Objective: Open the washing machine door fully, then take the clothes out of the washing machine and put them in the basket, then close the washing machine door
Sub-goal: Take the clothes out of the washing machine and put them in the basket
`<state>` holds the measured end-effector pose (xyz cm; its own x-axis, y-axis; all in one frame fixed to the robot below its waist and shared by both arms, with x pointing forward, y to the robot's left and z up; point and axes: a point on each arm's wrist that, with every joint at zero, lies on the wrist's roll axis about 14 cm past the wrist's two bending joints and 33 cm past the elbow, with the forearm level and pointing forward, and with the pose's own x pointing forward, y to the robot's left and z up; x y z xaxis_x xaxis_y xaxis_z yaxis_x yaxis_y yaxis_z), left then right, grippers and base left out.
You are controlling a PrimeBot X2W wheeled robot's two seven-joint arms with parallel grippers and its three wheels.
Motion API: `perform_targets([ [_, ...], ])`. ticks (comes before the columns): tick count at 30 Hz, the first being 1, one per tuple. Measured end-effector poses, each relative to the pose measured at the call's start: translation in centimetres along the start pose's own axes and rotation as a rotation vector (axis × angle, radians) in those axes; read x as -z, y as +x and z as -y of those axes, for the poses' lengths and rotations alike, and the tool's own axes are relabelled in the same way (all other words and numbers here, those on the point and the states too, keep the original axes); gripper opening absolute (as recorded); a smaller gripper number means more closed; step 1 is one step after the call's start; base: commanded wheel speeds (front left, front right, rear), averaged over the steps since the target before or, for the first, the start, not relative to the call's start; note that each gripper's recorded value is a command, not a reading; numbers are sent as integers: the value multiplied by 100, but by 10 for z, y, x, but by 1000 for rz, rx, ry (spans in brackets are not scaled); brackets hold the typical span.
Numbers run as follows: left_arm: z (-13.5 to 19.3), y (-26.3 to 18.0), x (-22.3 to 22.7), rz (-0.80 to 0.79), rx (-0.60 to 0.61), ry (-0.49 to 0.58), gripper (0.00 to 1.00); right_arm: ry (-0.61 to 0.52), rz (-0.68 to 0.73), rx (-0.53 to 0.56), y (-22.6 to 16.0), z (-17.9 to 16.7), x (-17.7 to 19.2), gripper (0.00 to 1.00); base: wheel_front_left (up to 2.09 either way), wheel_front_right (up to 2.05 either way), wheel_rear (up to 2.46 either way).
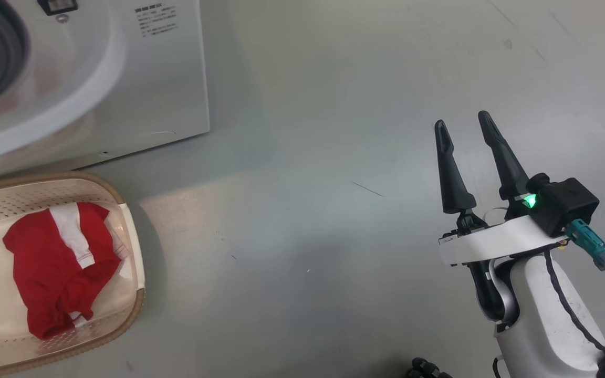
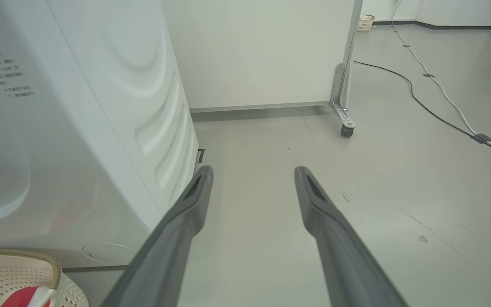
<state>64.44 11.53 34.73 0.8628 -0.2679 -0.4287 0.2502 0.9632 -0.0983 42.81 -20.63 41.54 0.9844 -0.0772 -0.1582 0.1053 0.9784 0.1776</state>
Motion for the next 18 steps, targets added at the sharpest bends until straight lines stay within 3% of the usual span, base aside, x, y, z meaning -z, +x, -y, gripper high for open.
perform_targets([
  [18, 10, -85, 6, 70, 2, 44, 0, 14, 63, -100, -1, -29, -23, 100, 0, 0, 0],
])
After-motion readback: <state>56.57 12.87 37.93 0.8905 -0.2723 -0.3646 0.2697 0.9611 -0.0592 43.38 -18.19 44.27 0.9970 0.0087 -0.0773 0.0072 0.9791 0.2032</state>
